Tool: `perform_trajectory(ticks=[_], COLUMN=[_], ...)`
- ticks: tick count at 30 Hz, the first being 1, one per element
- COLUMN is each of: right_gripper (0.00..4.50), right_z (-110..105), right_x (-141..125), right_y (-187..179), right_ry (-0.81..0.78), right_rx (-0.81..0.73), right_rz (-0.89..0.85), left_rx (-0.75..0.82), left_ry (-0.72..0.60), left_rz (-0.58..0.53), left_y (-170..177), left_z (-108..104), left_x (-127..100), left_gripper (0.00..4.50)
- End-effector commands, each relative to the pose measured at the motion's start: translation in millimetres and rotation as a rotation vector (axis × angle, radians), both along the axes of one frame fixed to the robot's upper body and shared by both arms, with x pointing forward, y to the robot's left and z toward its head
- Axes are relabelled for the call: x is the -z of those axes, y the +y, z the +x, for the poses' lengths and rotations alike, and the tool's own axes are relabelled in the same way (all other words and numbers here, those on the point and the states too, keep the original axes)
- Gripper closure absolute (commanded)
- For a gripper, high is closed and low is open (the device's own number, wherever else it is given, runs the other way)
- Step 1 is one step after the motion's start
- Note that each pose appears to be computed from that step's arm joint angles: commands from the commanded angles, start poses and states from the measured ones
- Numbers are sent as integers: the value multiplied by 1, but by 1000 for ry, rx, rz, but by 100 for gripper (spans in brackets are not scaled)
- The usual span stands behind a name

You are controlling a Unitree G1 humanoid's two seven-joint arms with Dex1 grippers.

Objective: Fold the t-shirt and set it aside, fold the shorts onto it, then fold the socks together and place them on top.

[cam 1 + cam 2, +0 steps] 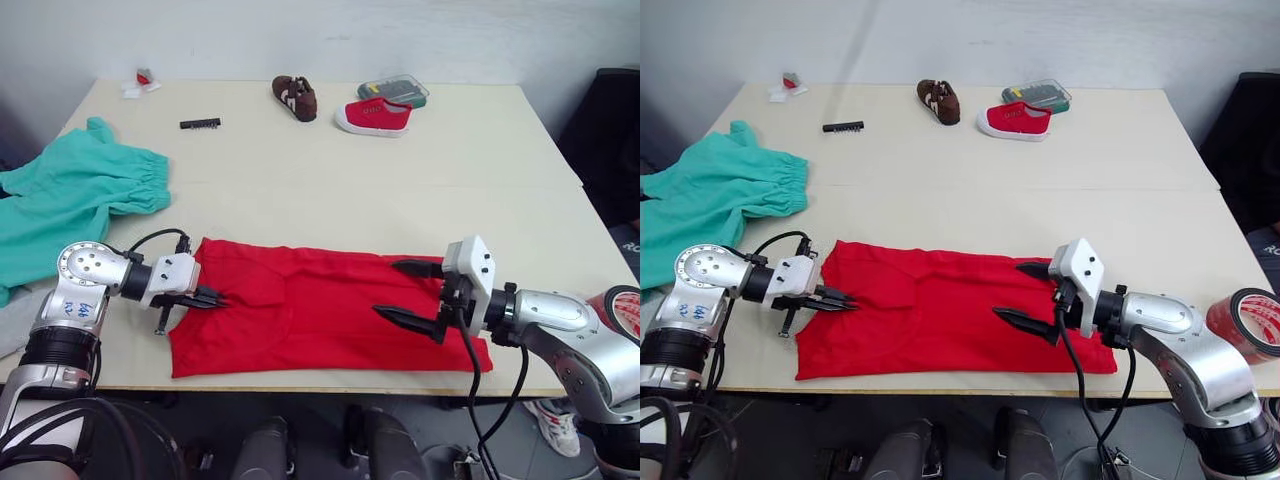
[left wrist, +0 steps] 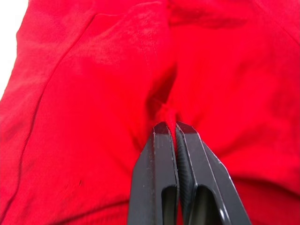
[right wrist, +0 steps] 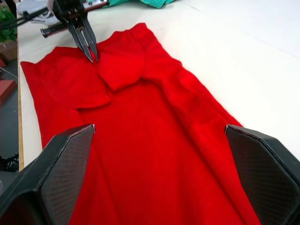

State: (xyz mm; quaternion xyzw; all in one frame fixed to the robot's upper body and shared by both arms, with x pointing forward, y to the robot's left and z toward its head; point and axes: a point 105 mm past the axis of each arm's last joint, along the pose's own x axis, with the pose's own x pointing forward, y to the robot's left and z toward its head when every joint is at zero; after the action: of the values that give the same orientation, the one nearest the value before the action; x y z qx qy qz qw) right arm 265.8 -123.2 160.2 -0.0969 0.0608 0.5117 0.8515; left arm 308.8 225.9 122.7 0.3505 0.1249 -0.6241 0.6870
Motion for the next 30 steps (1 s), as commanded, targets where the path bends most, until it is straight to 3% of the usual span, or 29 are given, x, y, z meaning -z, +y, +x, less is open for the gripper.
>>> perform_trajectory(ticks=[1, 3, 6, 12, 17, 20, 25, 30], right_gripper=[0, 0, 0, 0, 0, 85, 267, 440], right_z=[0, 2, 4, 15, 34, 47, 69, 82], right_x=[-4, -3, -3, -13, -19, -13, 7, 49], right_y=[3, 3, 4, 1, 11, 17, 34, 29], right_ry=[-30, -35, -41, -55, -75, -68, -45, 9], right_rx=[-21, -21, -19, 45, 99, 137, 180, 255], right_rz=[0, -5, -7, 16, 44, 35, -2, -176], left_rx=[-23, -66, -112, -203, -291, -342, -350, -388], left_ry=[12, 56, 142, 388, 419, 379, 338, 287], left_rz=[-24, -67, -135, -298, -566, -562, -390, -184], left_y=[4, 5, 3, -1, -16, -28, -49, -40], left_z=[4, 7, 8, -5, 15, 31, 32, 29], left_x=[-12, -18, -26, -57, -96, -83, -31, 13], left_gripper=[448, 448, 385, 199, 199, 284, 447, 450])
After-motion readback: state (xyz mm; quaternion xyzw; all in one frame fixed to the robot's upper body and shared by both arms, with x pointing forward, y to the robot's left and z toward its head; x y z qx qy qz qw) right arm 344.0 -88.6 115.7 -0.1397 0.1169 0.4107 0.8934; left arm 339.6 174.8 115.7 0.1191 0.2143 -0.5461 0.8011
